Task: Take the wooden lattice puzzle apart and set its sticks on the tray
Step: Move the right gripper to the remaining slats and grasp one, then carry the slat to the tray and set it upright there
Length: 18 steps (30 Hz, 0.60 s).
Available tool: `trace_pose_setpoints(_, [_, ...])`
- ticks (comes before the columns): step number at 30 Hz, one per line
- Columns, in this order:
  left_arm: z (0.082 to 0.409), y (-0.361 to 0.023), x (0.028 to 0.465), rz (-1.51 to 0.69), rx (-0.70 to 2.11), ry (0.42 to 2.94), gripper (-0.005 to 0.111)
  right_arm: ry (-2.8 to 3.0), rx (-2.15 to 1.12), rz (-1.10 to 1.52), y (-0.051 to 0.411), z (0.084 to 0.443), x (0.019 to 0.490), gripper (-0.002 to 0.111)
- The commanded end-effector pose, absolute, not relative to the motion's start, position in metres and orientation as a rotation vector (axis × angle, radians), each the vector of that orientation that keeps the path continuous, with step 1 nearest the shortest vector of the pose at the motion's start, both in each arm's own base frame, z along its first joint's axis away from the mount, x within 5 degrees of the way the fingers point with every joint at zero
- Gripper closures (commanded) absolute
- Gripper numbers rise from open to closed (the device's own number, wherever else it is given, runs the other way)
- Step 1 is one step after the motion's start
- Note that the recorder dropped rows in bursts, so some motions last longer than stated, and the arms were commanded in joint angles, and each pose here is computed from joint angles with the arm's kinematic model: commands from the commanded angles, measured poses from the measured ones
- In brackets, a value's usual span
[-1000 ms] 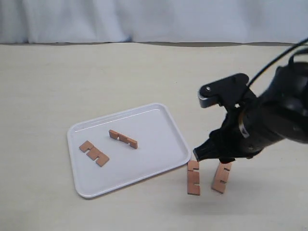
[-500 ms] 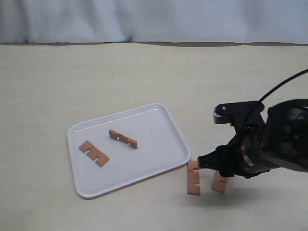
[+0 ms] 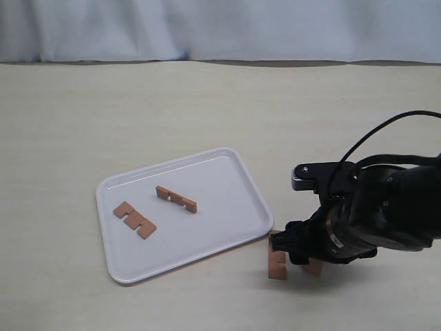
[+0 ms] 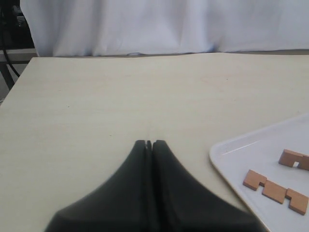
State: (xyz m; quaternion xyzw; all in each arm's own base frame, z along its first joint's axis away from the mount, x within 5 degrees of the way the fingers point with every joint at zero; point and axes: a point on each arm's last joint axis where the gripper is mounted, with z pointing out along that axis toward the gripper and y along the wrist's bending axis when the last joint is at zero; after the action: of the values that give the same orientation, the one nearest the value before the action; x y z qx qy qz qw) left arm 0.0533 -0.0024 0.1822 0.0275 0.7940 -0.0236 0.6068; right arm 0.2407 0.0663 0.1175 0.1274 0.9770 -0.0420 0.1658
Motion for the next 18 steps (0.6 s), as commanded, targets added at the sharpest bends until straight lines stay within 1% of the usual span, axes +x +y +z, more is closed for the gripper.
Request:
trace_pose_setpoints(1, [0.182,-0.002,0.053,-0.056,0.062,1.829,0.107,2.769,0.376,-0.143,0.064,0.114,0.245,0.039])
trace_pose_setpoints(8, [0.182,-0.002,0.053,-0.056,0.062,1.829,0.107,2.749,0.428,-0.158,0.063,0.111,0.246,0.039])
trace_pose_setpoints(9, [0.182,-0.002,0.053,-0.056,0.062,1.829,0.107,2.750,0.433,-0.159,0.063,0.111,0.246,0.040])
trace_pose_setpoints(10, [0.182,-0.002,0.053,-0.056,0.062,1.829,0.107,2.750,0.444,-0.159,0.063,0.110,0.246,0.043])
trace_pose_setpoints(15, [0.182,-0.002,0.053,-0.056,0.063,1.827,0.107,2.763,0.448,-0.170,0.063,0.106,0.246,0.064])
trace_pose_setpoints(18, [0.182,-0.002,0.053,-0.056,0.063,1.827,0.107,2.769,0.457,-0.176,0.062,0.104,0.246,0.073])
